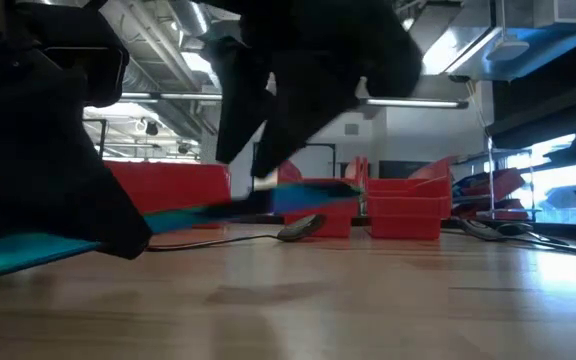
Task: Sort silverware
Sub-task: Put the blue table knife into the right red bin
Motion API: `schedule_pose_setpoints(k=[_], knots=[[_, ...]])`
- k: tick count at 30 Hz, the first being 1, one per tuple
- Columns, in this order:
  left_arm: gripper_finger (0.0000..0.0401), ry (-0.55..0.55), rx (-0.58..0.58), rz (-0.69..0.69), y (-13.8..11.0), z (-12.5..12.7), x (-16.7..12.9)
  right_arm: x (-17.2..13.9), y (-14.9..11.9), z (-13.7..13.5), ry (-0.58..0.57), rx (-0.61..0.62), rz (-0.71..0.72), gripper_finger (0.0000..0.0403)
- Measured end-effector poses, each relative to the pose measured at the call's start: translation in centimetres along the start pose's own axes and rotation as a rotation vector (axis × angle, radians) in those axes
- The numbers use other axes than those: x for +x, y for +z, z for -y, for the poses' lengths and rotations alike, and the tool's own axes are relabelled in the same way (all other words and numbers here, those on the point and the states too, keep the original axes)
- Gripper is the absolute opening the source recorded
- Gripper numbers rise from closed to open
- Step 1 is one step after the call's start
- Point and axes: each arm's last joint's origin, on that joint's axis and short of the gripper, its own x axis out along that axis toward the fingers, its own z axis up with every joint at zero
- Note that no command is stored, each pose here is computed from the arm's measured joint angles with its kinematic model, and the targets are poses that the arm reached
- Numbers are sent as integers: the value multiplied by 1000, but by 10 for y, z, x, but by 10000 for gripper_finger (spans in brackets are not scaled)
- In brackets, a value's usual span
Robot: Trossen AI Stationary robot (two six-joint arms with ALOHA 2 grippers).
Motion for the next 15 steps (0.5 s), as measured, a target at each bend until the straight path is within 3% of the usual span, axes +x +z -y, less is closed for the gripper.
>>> schedule_pose_setpoints(k=[5, 15], knots=[[0, 0, -1, 11, 1, 1, 1, -21, -15, 34, -38, 124, 9, 220], [0, 3, -85, 22, 8, 5, 3, -66, -46, 57, -82, 314, -113, 220]])
